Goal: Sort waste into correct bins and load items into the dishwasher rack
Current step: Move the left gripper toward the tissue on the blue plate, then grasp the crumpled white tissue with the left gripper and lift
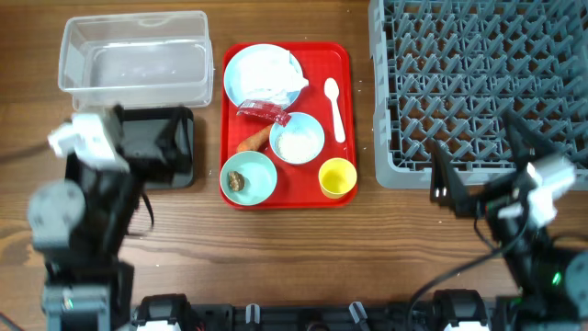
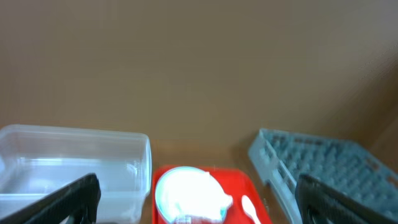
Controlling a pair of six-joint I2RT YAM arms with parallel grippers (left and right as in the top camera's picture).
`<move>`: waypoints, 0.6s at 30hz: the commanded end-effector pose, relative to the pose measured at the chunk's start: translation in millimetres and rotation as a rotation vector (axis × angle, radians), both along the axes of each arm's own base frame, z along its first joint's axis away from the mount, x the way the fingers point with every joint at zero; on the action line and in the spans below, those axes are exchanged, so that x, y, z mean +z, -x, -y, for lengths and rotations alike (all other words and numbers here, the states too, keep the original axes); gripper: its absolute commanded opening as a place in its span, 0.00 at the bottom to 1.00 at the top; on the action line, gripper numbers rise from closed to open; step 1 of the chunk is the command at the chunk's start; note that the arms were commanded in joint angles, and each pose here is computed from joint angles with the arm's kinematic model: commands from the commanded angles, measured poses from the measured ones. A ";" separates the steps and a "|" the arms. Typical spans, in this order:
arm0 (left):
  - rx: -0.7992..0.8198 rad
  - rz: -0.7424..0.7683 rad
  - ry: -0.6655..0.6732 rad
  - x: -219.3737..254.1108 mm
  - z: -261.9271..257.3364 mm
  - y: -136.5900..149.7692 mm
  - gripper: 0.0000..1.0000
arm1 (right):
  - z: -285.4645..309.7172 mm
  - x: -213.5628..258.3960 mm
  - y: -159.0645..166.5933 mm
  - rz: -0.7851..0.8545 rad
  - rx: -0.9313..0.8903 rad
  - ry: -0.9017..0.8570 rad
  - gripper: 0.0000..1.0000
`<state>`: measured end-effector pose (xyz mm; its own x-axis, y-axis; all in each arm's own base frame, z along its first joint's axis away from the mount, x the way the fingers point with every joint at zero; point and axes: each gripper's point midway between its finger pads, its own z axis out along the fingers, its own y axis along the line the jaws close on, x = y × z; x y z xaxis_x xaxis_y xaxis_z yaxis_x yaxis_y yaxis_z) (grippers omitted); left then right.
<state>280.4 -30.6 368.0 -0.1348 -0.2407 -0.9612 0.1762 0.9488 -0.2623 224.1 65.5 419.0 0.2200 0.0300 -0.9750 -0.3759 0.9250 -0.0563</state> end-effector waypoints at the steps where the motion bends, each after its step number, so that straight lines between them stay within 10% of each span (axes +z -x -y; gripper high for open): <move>1: -0.047 -0.107 -0.009 20.6 7.8 -31.9 1.00 | -13.2 15.3 -31.6 -0.117 0.084 0.021 1.00; 18: -0.277 -0.862 -0.201 -179.0 96.1 -138.9 1.00 | -23.6 -99.3 -176.2 -0.949 0.131 -0.148 1.00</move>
<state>413.9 -123.1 216.7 -0.8137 0.0362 -0.5801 0.2205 0.9427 -0.2505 396.2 86.8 324.2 -0.6114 0.0437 -0.7901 -0.3703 0.8666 0.3344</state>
